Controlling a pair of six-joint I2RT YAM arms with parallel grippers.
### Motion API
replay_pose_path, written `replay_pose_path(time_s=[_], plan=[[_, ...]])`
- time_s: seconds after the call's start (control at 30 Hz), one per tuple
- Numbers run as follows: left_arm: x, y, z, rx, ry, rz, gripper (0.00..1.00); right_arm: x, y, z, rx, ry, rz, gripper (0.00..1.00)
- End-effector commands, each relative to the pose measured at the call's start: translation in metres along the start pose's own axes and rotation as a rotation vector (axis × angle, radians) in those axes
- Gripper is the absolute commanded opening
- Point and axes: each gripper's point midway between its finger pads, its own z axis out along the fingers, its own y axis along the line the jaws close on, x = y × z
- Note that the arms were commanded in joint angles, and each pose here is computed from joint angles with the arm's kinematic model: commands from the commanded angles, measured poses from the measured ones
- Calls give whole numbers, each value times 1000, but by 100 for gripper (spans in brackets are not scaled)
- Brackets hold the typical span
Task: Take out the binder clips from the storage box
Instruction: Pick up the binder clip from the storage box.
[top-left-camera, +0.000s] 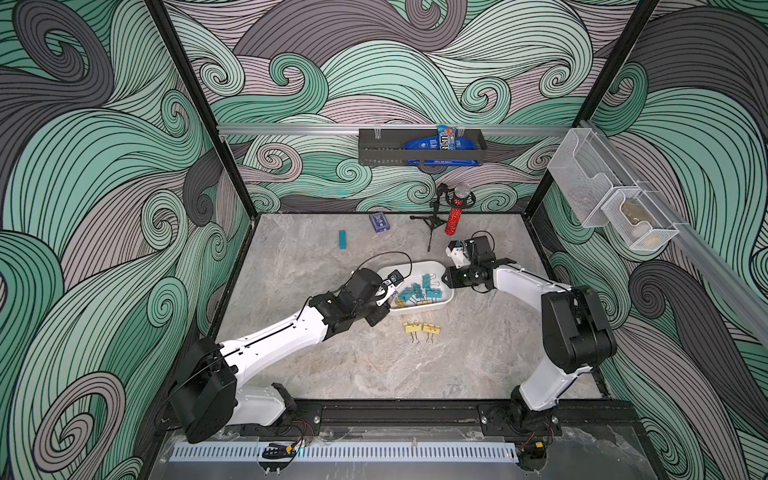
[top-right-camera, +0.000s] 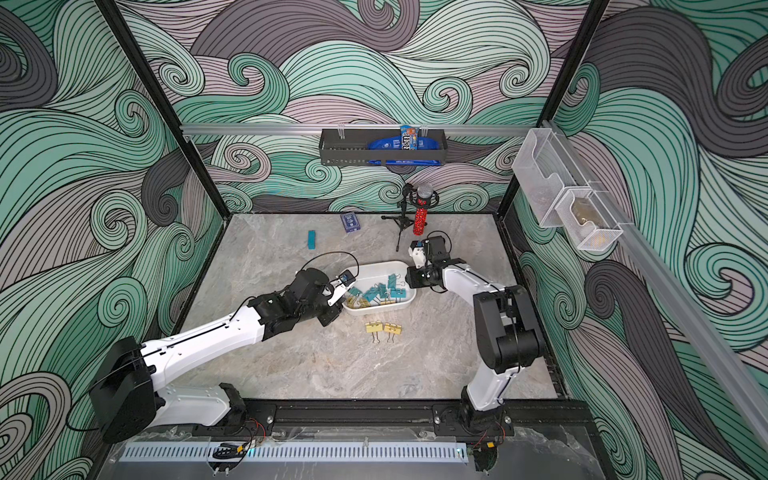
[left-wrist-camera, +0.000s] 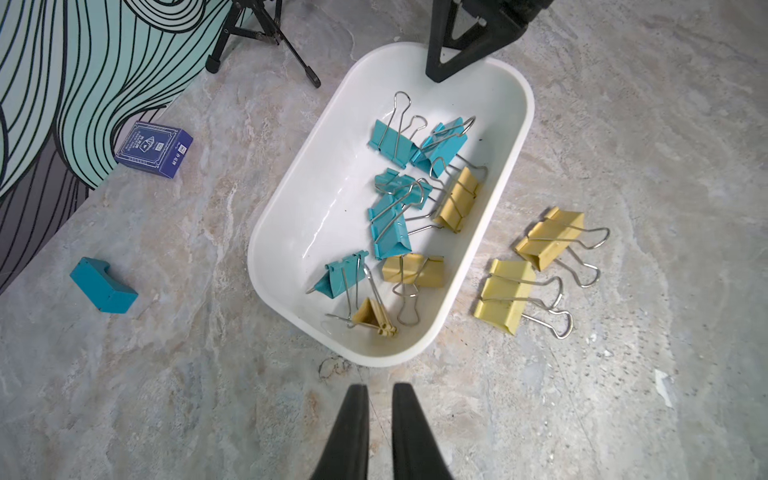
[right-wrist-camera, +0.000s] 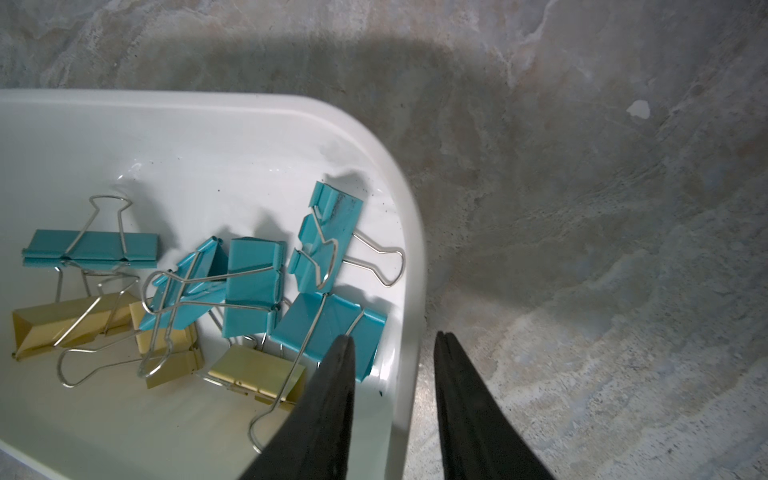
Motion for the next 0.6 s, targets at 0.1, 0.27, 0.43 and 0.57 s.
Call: replay_pose_path(time_s=[0.1,0.27,0.43,0.57], plan=[[-13,-5,17,18,-29,-38,30,9,2,6,-14,30,-9,35],[-14,-17,47,75,61,-38,32,10,2,6,-15,33,-8,35],[-27,-29,65,94,49,39,34,9,2,5,-15,31,-10,35],[-39,-35,73,109,25,90,36,10,2,7,-15,35,-9,35]])
